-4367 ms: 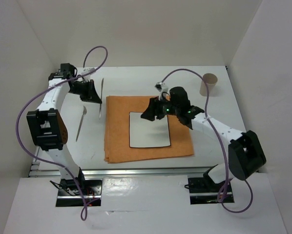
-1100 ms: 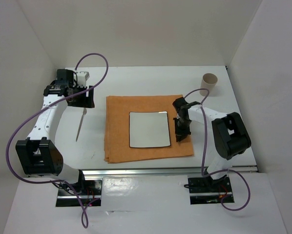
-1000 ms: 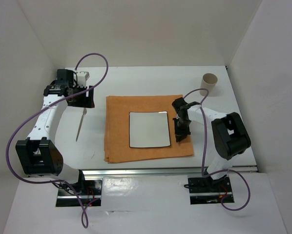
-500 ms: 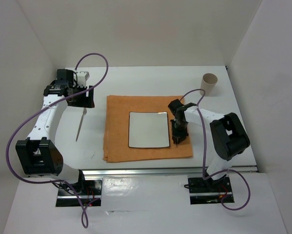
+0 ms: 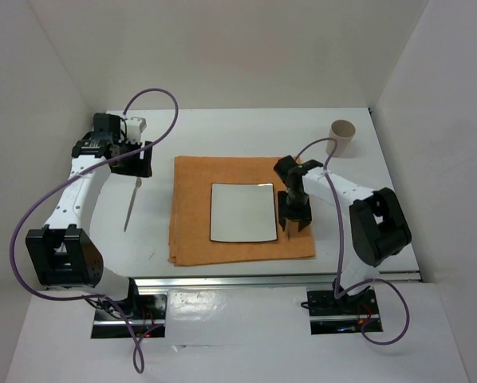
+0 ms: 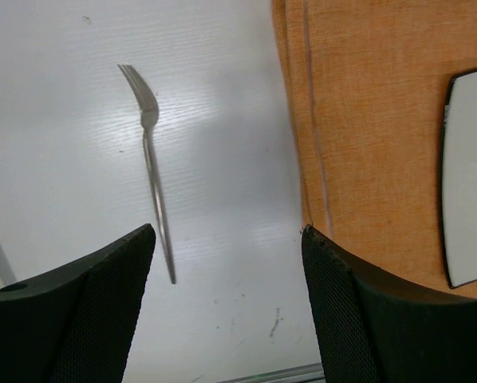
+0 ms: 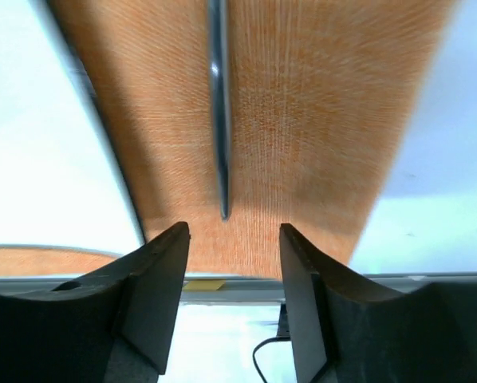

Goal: Set the dinner table for one person

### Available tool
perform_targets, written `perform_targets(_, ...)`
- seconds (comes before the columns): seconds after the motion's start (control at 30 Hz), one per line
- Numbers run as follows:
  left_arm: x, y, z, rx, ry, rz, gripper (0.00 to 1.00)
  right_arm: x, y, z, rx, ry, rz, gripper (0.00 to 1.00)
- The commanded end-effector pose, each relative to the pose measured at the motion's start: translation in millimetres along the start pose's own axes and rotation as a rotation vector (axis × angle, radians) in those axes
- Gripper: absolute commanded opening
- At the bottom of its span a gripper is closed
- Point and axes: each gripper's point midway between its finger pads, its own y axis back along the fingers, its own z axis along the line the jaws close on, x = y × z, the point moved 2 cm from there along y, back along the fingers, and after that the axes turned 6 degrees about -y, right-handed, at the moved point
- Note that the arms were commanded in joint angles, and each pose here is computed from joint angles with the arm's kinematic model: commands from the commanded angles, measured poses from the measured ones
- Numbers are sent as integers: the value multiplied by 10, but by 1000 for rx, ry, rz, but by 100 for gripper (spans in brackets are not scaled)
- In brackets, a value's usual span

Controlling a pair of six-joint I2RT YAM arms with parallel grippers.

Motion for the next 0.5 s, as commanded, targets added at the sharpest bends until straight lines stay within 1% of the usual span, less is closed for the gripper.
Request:
perform_targets(0.0,-40,59,252,-136,-111,-23,80,-251,537,30,5,-12,-149,59)
perform_targets(0.03,28,-9,257,-161,-161,18,80,-370,762,86,-19,-16,-205,59)
perform_targets(0.07,112,-72,336,-195,-192,65,80,-448,889,123,-39,-20,-249,60)
perform_targets(0.1,206,-108,404,-225,-258,134,80,-493,975,151,-52,-13,-268,62)
perform_targets(0.13,375,-207,422,-209,-283,230,80,-593,1116,204,-74,-18,-314,62)
perform_targets(0.2,545,-275,459,-199,-330,322,80,-653,1214,245,-94,-20,-341,64)
perform_targets(0.23,704,-359,439,-175,-329,382,80,-693,1248,274,-107,-22,-360,64)
perform_targets(0.37,890,-553,597,-272,-344,433,80,-710,1165,358,-151,-7,-359,65)
perform_targets(0.4,909,-650,589,-251,-353,439,79,-703,1137,371,-154,8,-345,65)
perform_targets(0.47,879,-721,633,-231,-318,434,78,-701,1072,371,-147,8,-335,65)
